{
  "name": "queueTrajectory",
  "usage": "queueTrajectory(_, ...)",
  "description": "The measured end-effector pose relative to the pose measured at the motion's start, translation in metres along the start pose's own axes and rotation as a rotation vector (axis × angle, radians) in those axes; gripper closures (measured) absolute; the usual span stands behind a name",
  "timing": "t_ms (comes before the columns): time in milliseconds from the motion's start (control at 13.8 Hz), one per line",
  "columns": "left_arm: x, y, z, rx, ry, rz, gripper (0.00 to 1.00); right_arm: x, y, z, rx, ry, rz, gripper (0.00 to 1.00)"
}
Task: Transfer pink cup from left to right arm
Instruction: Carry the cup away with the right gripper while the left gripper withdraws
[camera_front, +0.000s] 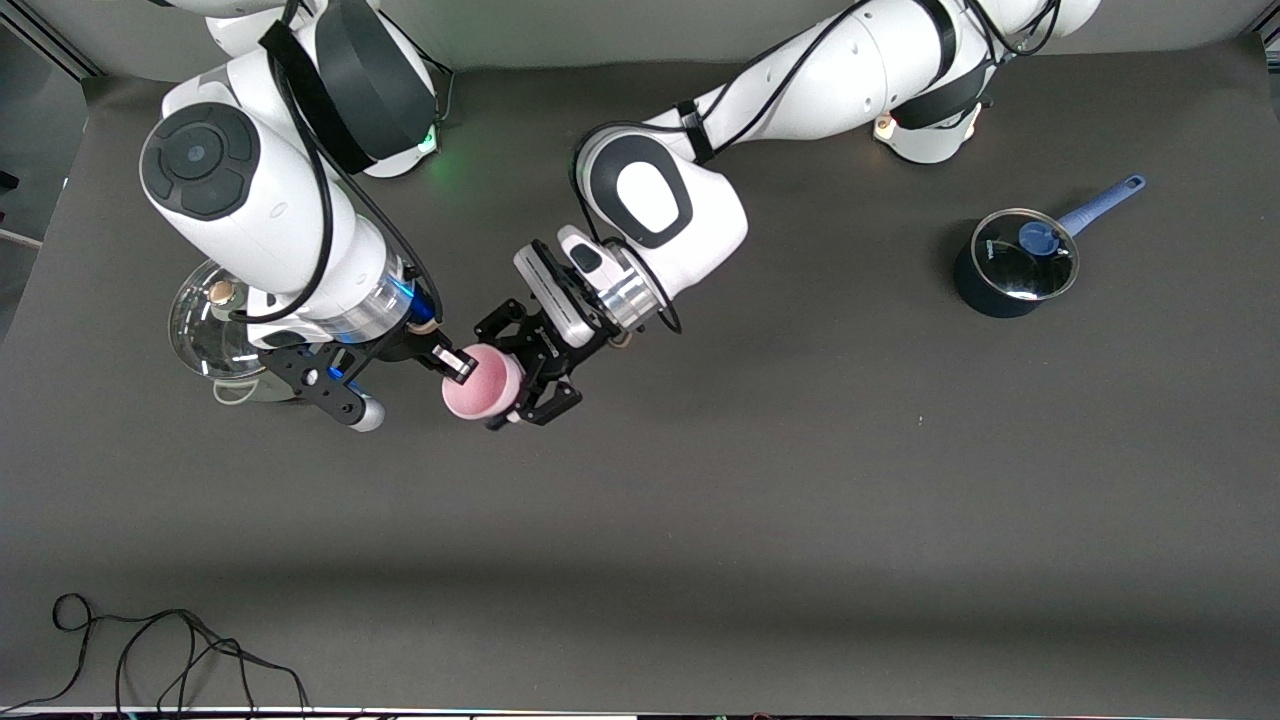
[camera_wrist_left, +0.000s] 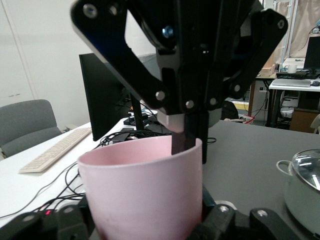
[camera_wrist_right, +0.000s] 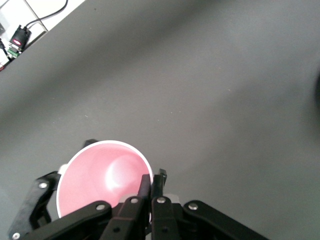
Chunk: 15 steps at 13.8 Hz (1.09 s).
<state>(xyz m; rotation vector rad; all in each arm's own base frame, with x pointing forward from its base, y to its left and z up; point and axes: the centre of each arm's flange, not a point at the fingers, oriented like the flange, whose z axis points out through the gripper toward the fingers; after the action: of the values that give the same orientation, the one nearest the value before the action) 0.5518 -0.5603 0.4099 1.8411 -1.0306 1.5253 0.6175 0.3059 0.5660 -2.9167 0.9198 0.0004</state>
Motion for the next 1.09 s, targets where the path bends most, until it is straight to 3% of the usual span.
queueTrajectory(73,0.001,-0.004,-0.001,0.007,0.001,-0.002,0.06,0.000,0.000,0.000,0.000,0.000,0.001,0.97)
queueTrajectory(145,0.002,-0.006,-0.001,0.012,0.002,-0.003,0.00,0.001,-0.001,0.000,0.006,0.003,0.001,0.97)
queueTrajectory(364,0.005,-0.023,-0.005,0.019,0.010,0.049,0.00,0.007,-0.006,-0.002,0.047,0.028,0.007,0.97)
queueTrajectory(509,0.000,-0.043,-0.009,-0.023,0.026,0.080,0.00,0.023,-0.004,-0.001,0.066,0.052,0.022,0.97)
queueTrajectory(727,-0.002,-0.120,-0.044,-0.041,0.051,0.129,0.00,0.082,0.038,-0.002,0.012,0.071,0.040,0.97)
queueTrajectory(1091,-0.016,-0.183,-0.123,-0.216,0.089,0.233,0.00,0.168,0.112,-0.016,-0.014,0.126,0.031,0.97)
